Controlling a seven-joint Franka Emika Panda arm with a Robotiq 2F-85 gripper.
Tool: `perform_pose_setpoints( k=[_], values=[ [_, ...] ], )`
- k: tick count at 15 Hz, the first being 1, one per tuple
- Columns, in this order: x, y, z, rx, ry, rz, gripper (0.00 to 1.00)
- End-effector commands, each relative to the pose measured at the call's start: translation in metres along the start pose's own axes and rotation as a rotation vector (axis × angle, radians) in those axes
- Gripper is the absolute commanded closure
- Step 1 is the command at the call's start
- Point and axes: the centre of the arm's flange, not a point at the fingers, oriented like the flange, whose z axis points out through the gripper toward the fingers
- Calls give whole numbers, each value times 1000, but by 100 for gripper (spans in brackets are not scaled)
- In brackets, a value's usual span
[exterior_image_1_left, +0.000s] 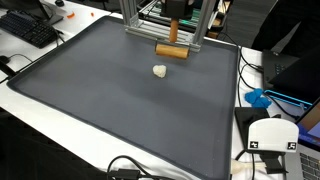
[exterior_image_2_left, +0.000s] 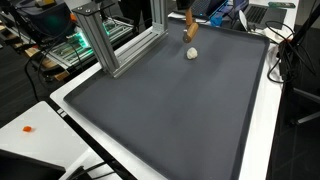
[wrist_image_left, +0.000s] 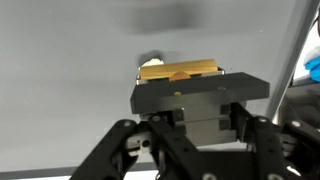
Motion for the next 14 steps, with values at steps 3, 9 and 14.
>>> perform_pose_setpoints(
  k=[3,9,14],
  values=[
    [10,13,16,-38,22,-15,65],
    [17,21,33,-63,27,0,65],
    [20,23,46,-77,8,23,65]
  ],
)
